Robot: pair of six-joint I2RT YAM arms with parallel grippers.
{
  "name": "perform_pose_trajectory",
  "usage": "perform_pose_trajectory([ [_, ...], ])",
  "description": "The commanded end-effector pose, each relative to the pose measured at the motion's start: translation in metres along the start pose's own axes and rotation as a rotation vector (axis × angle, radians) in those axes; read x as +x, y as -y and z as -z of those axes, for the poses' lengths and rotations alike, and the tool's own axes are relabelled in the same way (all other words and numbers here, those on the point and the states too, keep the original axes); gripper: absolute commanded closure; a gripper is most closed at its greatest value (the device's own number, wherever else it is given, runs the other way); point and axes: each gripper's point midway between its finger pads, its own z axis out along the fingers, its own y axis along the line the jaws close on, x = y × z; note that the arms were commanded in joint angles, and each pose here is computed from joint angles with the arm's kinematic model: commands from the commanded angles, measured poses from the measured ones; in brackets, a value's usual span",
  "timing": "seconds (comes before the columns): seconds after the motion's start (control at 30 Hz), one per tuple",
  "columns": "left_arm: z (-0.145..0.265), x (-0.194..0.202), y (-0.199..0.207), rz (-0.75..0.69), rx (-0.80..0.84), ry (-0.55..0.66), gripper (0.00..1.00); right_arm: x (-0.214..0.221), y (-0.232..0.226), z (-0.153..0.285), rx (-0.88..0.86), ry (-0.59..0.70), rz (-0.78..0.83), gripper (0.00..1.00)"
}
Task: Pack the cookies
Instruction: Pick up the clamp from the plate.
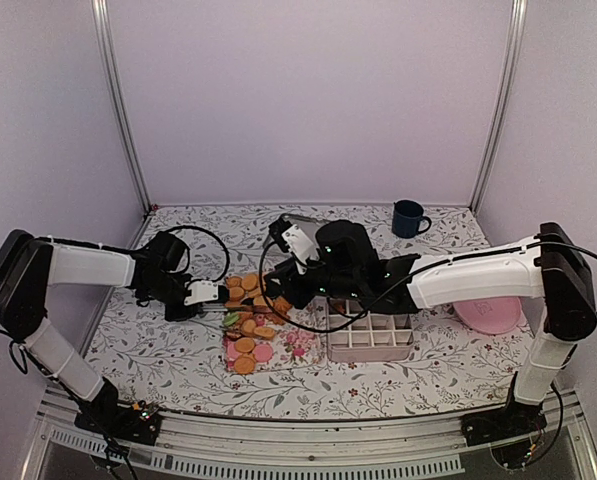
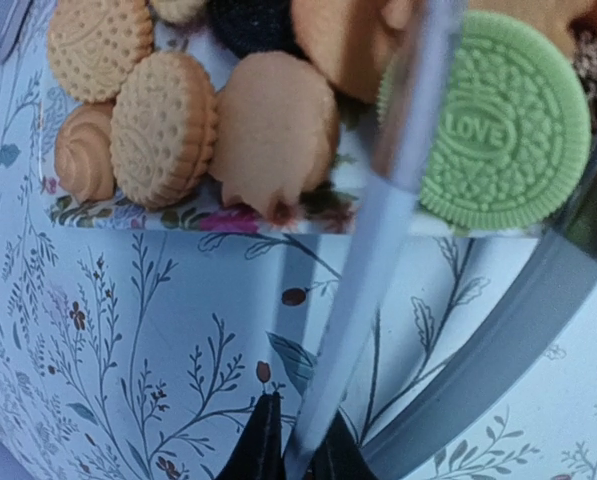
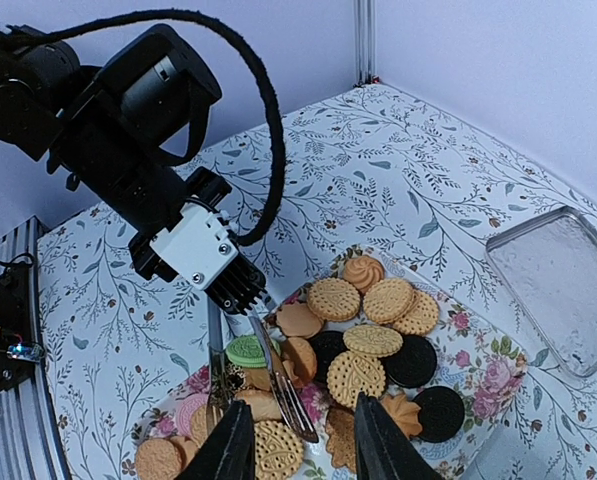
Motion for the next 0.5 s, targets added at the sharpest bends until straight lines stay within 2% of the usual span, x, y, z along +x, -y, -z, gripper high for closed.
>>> perform_pose_trajectory([
  [0.0, 0.002, -0.001, 0.005, -0.044, 0.015, -0.025, 0.96, -0.017, -0.001, 0.013, -0.003, 0.039, 0.005, 0.65],
  [0.07, 0.005, -0.003, 0.004, -0.055, 0.003, -0.03, 0.99, -0.019, -0.001, 0.013, -0.003, 0.043, 0.005, 0.65],
  [0.47, 0.04, -0.021, -0.006, -0.224, -0.145, -0.075, 1.0, -0.021, -0.001, 0.014, -0.006, 0.05, 0.003, 0.66],
])
